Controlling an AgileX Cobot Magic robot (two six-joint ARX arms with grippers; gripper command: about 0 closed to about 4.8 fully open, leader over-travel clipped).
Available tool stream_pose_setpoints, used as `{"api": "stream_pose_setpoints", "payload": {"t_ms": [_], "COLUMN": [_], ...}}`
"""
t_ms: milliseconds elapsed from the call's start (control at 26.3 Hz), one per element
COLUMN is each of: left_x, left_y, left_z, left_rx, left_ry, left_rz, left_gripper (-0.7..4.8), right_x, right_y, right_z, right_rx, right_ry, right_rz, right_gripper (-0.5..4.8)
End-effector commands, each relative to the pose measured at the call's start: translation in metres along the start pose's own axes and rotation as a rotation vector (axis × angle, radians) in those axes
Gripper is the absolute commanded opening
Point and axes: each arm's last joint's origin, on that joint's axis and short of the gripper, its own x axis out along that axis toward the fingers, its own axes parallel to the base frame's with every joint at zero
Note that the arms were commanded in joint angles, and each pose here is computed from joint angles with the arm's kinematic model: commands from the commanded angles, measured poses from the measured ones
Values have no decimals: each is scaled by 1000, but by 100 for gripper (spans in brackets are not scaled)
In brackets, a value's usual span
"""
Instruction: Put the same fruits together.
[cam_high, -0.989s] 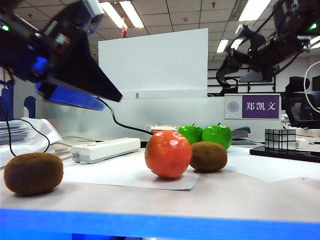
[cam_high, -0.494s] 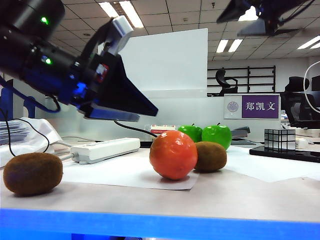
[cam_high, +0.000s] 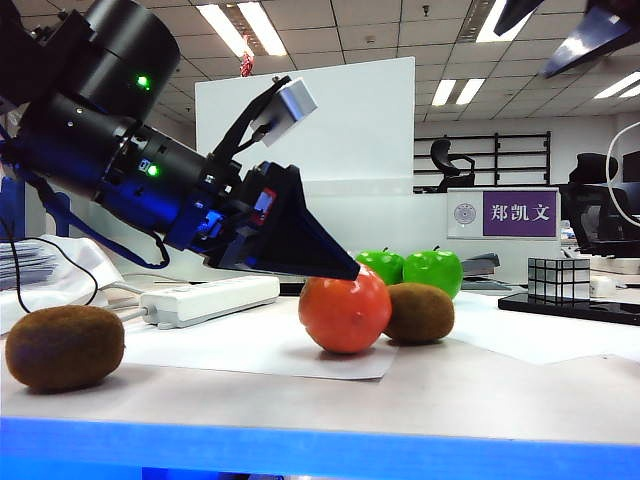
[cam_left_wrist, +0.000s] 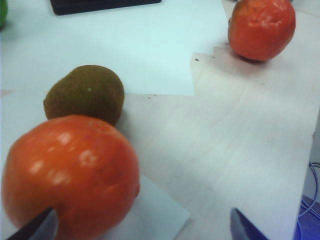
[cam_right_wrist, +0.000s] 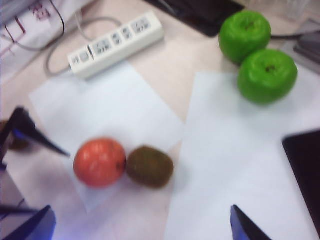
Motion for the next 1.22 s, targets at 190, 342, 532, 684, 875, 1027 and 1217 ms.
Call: {"api": "stream_pose_setpoints", "payload": {"t_ms": [190, 342, 532, 684, 875, 1027, 1217], "left_x": [10, 16, 26, 33, 39, 41, 44], "left_y": [6, 10, 14, 14, 17, 20, 20], "left_z": [1, 3, -8, -17, -17, -10, -13], "left_rx": [21, 51, 42, 31, 61, 71, 67], "left_ry": [-17, -83, -52, -17, -87, -108, -102], "left_rz": [32, 63, 118, 136, 165, 167, 145], "left_gripper": [479, 479, 479, 479, 479, 479, 479], "right_x": [-56, -68, -68, -67, -67, -67, -67], "right_y": [44, 64, 76, 79, 79, 79, 79], "right_z": [-32, -42, -45, -44, -44, -44, -44], "right_rx": [60, 40, 7, 0, 1, 3, 4], "right_ry": [148, 153, 186, 181, 183, 181, 181], "right_rz": [-43, -11, 13, 21, 25, 24, 24], "right_gripper": [479, 479, 479, 479, 479, 479, 479]}}
